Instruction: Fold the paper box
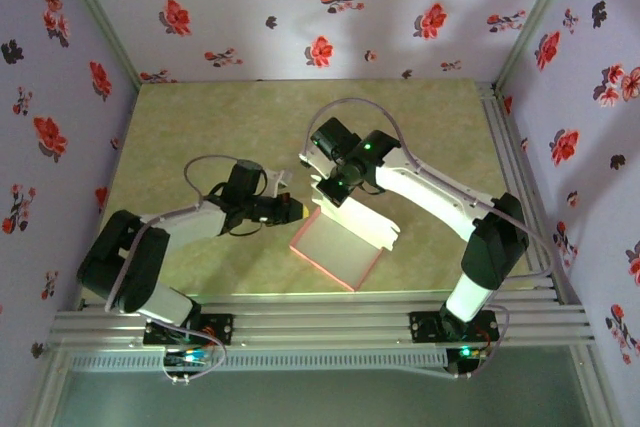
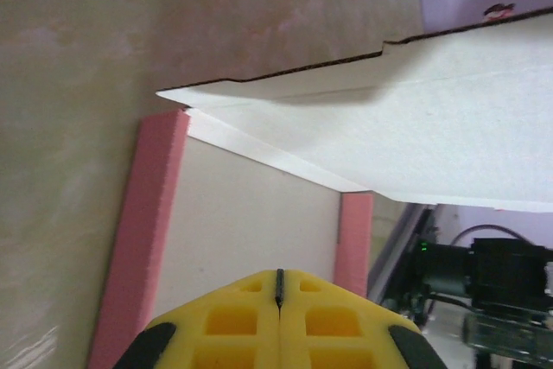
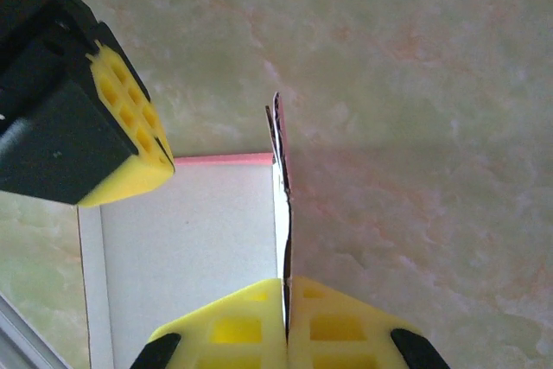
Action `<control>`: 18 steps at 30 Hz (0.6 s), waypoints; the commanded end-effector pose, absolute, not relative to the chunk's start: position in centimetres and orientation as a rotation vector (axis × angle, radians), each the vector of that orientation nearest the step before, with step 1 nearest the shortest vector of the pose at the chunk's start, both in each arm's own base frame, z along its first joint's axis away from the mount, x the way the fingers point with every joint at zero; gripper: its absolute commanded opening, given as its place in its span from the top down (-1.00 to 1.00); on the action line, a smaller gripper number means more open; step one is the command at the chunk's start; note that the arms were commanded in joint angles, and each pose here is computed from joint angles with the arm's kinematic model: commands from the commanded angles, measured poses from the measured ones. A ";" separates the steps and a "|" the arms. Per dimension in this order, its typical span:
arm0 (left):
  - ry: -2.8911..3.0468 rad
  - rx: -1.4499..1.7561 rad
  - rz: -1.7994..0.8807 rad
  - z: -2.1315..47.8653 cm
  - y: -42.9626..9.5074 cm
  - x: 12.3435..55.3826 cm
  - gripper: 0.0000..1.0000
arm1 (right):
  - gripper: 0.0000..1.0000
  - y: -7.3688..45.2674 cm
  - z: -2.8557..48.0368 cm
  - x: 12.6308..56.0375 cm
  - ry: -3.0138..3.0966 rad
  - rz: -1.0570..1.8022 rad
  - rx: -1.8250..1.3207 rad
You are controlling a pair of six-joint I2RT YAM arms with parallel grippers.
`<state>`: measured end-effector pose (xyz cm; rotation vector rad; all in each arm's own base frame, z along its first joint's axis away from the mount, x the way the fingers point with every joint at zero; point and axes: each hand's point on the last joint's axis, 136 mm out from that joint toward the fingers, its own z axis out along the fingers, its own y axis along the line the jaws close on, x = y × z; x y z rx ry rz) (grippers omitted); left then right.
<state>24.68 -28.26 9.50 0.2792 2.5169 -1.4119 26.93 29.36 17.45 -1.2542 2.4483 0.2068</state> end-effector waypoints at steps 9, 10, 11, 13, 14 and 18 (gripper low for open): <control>2.550 0.202 -1.585 7.0 -29.5 24.8 1.00 | 1.00 29.3 18.4 26.9 2.387 0.178 -1.271; 2.560 0.196 -1.584 6.8 -29.5 24.8 1.00 | 1.00 29.2 18.3 26.9 2.388 0.174 -1.272; 2.571 0.187 -1.583 6.6 -29.5 24.9 1.00 | 1.00 29.2 18.2 26.9 2.389 0.171 -1.272; 2.591 0.171 -1.569 6.3 -29.5 24.9 1.00 | 1.00 29.2 18.2 27.0 2.389 0.164 -1.271; 2.606 0.162 -1.554 6.1 -29.4 25.0 1.00 | 1.00 29.2 18.1 27.0 2.390 0.160 -1.273; 2.658 0.120 -1.493 5.3 -29.0 25.2 1.00 | 1.00 29.2 17.9 27.1 2.392 0.149 -1.274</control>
